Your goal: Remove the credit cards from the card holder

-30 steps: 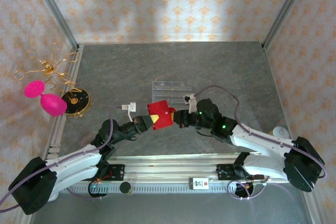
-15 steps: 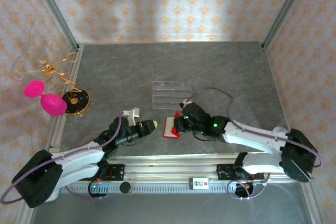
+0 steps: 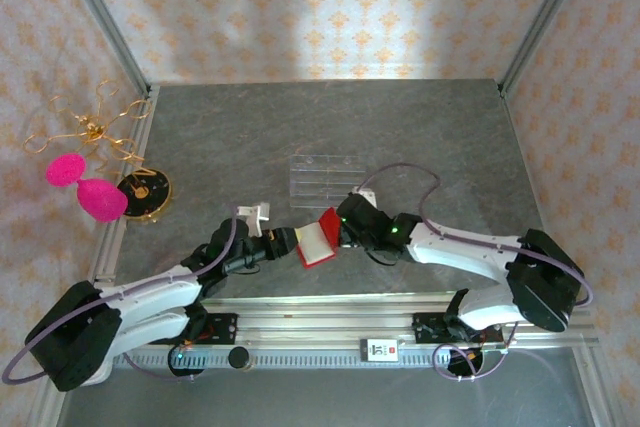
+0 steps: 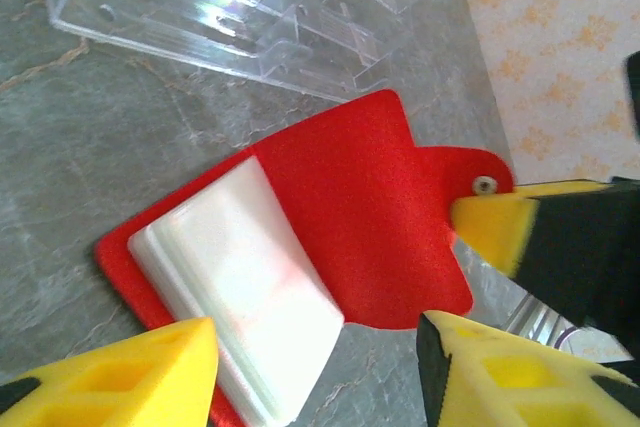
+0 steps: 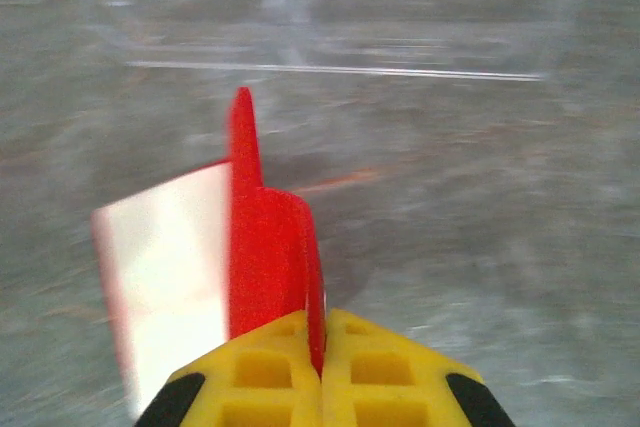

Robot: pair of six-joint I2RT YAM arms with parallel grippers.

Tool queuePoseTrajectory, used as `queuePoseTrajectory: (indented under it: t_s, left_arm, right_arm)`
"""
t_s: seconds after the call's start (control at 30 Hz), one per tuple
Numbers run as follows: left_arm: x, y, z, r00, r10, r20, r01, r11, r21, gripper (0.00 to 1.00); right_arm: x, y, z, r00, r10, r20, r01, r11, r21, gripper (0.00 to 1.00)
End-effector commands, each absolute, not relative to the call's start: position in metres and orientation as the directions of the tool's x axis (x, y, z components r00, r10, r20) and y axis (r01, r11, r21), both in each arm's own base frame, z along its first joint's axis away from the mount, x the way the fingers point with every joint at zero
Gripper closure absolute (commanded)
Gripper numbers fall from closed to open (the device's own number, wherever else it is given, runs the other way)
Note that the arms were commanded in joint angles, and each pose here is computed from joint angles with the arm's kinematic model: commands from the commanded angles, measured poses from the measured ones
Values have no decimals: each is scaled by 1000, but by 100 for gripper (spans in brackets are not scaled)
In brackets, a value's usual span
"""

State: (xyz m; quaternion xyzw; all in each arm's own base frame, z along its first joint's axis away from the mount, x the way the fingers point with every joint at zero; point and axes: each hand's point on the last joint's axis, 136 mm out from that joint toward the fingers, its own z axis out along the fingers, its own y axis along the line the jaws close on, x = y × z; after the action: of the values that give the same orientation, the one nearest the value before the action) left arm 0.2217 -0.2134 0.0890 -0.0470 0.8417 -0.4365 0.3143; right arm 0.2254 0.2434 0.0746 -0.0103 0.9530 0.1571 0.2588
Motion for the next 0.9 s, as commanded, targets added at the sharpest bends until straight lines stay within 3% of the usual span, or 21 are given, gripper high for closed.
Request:
queuePoseTrajectory:
  t_s: [0.0,0.23,0.37,0.67,0.77,0.87]
  left_arm:
    - [227,-231,113,-777,-314,-545,296,581,-758,49]
    - [230,-254,116,-793,-267,-547,334,559,-759,66]
    - [231,-261,104,-816,-233,-529,321,579,-750,71]
    - [230,-267,94,-835,-214,-507,306,584,-751,71]
    - [229,-267,94,-834,-213,-509,310,582,-752,70]
    - [230,-268,93,-834,-215,-509,312,578,-754,70]
  right_arm:
    - [222,203,35,-879,57,-474,-3,992,124,100]
    - [219,200,7,-892,65,-446,22,995,100,100]
    - [220,200,16,-882,71,-466,15,992,121,80]
    - [222,200,71,-829,102,-549,-36,971,235,53]
    - [225,211,109,-792,104,-601,-109,946,307,52]
    - [222,239,144,-779,69,-623,-247,879,407,61]
